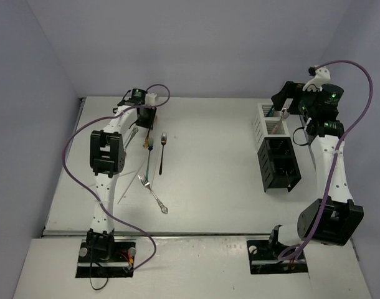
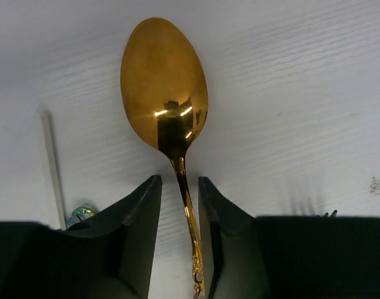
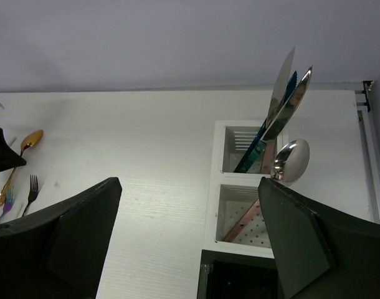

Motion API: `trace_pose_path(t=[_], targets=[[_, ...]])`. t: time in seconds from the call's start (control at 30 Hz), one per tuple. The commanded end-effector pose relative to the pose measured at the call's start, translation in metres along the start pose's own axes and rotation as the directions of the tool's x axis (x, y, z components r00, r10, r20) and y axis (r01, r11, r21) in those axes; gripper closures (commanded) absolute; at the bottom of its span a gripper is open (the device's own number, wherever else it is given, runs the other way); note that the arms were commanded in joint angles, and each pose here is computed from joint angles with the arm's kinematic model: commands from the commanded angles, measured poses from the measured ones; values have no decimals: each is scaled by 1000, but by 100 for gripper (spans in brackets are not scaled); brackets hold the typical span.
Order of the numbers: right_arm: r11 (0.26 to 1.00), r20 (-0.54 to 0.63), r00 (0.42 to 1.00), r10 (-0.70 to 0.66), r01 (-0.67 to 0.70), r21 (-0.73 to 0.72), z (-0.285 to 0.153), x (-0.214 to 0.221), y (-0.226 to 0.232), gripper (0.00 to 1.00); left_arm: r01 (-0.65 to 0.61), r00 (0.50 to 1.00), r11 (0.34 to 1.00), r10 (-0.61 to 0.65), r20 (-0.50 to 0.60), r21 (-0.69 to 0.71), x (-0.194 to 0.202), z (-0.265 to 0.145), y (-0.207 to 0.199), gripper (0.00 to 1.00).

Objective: Sort the eating utensils into containers

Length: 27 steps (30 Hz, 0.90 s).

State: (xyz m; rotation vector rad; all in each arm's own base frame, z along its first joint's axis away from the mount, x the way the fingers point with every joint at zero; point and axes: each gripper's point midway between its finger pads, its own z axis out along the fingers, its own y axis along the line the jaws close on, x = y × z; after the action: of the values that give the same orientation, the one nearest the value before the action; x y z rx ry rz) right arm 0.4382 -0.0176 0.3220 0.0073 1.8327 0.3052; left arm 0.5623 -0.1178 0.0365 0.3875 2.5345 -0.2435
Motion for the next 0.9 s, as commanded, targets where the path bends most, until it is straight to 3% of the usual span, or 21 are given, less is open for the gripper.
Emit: trace_pose_path(t=[0.0, 0.1, 0.3, 0.47, 0.73, 0.87], targets=[[997, 97, 995, -29, 35, -61, -13, -31, 28, 14, 4, 998, 999, -1, 67, -46, -26, -17, 7, 91], [994, 83, 997, -4, 13, -109, -9, -26, 46, 20, -1, 995, 999, 5, 105, -36, -40, -32, 4, 99], [973, 42, 998, 37, -27, -227, 1, -18, 97, 25, -7, 959, 994, -23, 282, 106, -93, -119, -33, 100], [939, 16, 997, 80, -70, -337, 4, -22, 151, 26, -24, 909, 955, -102, 405, 294, -108, -200, -81, 100], [833, -161, 949, 273, -316, -455, 23, -11, 207, 32, -42, 847, 925, -167, 504, 378, -93, -269, -123, 100], [785, -206, 939, 274, -342, -517, 27, -3, 238, 33, -93, 829, 922, -138, 543, 376, -89, -286, -141, 100]])
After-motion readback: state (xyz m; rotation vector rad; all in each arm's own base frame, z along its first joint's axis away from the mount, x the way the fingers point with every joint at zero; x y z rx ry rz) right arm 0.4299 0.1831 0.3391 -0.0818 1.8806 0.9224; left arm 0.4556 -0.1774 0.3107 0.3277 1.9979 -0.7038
